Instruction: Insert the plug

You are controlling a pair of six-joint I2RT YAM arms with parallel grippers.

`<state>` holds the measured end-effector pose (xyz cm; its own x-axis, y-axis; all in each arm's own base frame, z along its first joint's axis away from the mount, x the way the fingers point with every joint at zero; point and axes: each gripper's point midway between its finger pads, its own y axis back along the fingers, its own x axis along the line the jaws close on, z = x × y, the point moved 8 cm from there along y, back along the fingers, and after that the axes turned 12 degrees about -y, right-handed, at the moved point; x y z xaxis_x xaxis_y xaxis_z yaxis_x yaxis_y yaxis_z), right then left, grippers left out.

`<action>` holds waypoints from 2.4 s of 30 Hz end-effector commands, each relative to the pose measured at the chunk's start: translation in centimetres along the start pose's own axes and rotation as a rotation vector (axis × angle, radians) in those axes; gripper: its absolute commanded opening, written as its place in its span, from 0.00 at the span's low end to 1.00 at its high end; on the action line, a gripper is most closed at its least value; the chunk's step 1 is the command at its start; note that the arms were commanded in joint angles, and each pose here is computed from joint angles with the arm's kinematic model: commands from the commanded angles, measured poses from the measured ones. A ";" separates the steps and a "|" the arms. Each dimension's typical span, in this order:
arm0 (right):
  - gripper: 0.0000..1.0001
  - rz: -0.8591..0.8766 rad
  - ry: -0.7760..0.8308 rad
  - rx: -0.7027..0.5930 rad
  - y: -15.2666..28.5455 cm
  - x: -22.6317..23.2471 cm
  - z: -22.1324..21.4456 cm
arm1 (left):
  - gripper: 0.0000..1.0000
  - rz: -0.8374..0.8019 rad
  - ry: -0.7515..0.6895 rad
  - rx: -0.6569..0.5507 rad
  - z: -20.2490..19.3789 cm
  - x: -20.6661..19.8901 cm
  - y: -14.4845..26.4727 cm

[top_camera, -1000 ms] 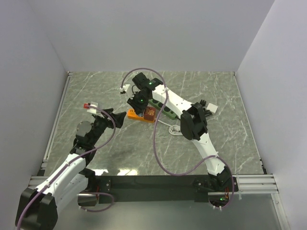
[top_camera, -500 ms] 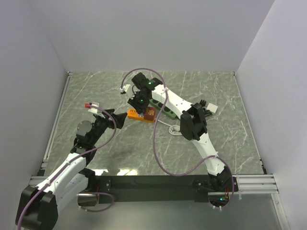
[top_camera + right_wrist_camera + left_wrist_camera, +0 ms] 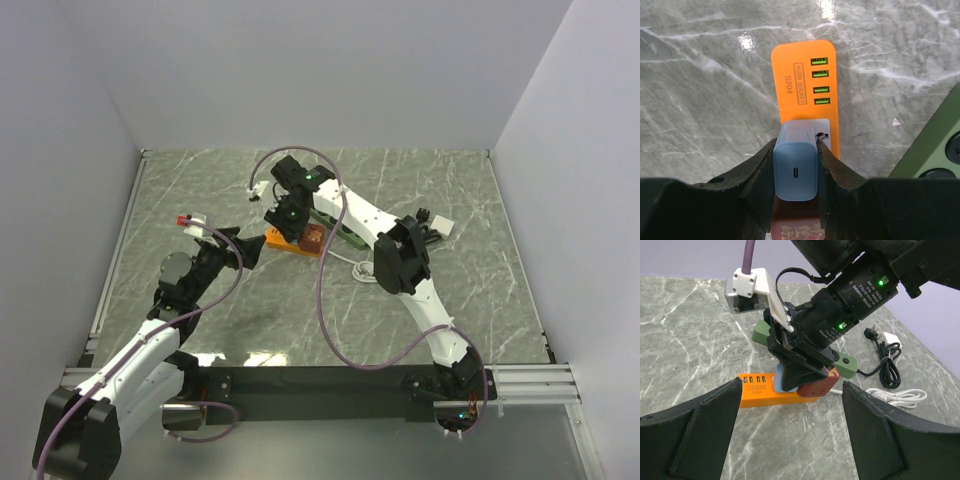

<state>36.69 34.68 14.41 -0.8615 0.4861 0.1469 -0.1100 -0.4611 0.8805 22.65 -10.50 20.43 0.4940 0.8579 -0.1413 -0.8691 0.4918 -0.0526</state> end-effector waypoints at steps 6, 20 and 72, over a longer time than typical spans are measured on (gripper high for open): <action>0.00 -0.014 -0.024 0.084 -1.8 0.2 -1.9 | 0.87 -0.028 0.000 -0.041 0.6 -0.3 0.0; 0.00 -0.062 -0.042 0.052 -3.4 0.1 -5.3 | 0.87 -0.035 -0.002 -0.041 0.6 -0.3 0.0; 0.56 -0.139 -0.048 -0.130 0.4 -0.1 -1.0 | 0.88 -0.028 0.001 -0.024 0.6 -0.1 -0.4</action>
<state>35.27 33.24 12.54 -0.8127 0.5771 0.0805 -0.2456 -0.4646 0.8508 22.76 -10.66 19.64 0.5022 0.8520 -0.1477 -0.8630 0.5047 -0.0232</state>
